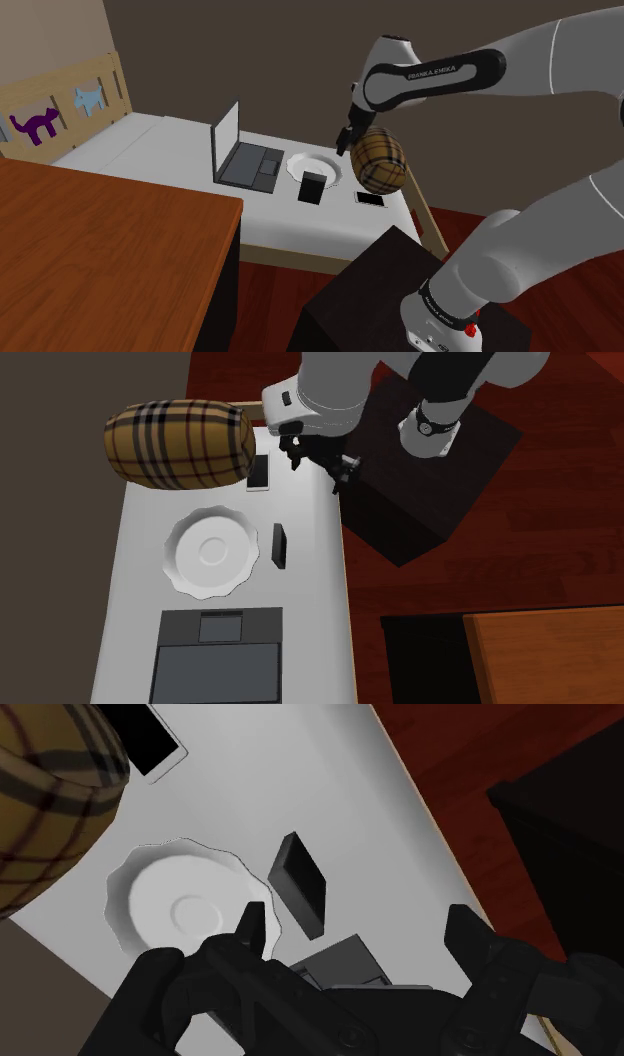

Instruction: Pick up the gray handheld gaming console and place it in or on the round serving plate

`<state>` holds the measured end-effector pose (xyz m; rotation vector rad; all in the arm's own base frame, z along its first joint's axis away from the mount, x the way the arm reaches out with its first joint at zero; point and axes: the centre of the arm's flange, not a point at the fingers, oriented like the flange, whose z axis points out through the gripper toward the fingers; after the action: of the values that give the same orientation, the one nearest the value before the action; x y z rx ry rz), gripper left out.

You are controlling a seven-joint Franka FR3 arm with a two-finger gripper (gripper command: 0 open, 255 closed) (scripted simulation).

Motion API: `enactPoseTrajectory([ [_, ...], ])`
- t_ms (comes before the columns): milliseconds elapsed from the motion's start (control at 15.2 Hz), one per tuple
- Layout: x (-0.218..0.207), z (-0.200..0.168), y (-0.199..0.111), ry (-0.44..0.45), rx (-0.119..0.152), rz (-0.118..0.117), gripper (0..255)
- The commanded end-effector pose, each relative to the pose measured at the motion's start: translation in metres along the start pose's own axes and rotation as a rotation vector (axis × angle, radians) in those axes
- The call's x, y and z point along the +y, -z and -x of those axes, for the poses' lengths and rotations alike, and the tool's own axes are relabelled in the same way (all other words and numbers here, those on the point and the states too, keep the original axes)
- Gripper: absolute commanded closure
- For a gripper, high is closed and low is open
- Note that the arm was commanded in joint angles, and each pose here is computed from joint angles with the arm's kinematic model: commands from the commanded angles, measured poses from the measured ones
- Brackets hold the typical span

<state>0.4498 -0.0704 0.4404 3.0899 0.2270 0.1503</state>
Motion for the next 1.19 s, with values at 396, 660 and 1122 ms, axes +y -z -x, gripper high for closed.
enactPoseTrajectory([
  [396, 0.037, -0.034, -0.098, 0.037, -0.038, -0.029, 0],
  [660, 0.053, -0.05, -0.147, 0.055, -0.058, -0.044, 0],
  [1122, 0.066, -0.062, -0.207, 0.071, -0.075, -0.057, 0],
])
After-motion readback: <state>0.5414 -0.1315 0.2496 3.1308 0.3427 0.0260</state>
